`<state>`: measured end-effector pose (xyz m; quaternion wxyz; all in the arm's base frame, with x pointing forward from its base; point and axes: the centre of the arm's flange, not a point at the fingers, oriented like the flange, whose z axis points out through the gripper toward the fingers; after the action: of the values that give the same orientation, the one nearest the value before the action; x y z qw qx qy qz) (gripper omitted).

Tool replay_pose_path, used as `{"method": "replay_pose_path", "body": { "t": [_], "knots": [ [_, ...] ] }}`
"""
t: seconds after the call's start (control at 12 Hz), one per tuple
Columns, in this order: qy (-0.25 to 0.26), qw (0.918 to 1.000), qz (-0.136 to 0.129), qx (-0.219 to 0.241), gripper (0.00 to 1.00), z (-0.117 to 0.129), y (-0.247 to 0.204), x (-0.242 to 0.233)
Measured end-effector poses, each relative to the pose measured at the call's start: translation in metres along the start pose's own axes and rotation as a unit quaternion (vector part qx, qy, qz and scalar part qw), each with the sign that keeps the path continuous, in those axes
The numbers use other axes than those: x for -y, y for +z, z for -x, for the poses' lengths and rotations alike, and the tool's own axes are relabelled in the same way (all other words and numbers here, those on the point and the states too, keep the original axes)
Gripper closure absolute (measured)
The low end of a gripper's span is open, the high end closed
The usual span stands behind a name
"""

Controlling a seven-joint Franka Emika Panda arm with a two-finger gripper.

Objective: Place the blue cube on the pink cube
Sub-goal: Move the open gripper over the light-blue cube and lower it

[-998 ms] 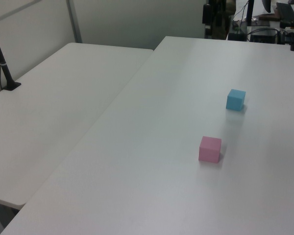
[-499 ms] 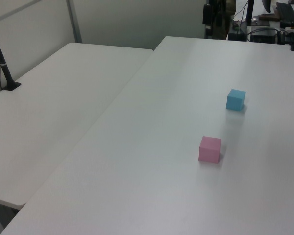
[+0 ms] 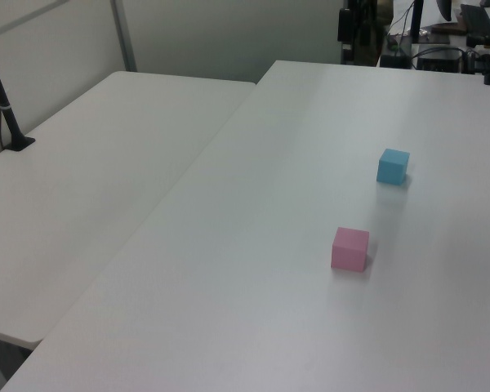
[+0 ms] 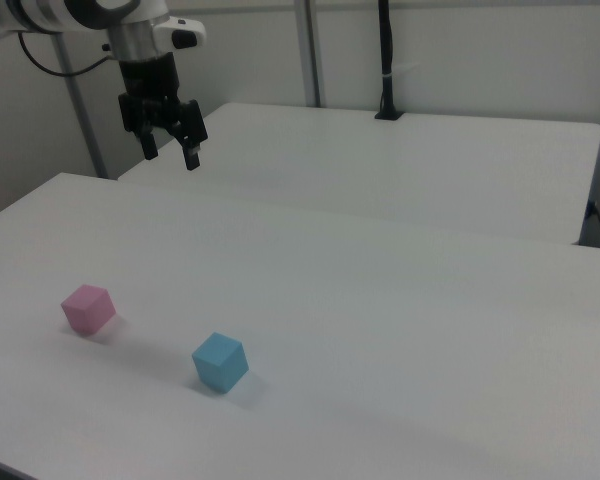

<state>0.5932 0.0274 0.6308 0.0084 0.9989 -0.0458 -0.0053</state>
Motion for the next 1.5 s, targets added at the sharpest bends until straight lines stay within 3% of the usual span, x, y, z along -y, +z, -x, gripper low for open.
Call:
{"method": "replay_pose_path", "body": {
  "t": [0.91,1.08,1.5],
  "knots": [
    [-0.012,0.9988,0.007,0.046,0.00,0.000,0.044,0.012],
    [-0.022,0.9977,0.019,0.061,0.00,0.002,0.063,0.009],
    [-0.057,0.9958,0.025,0.067,0.00,0.034,0.110,-0.037]
  ]
}}
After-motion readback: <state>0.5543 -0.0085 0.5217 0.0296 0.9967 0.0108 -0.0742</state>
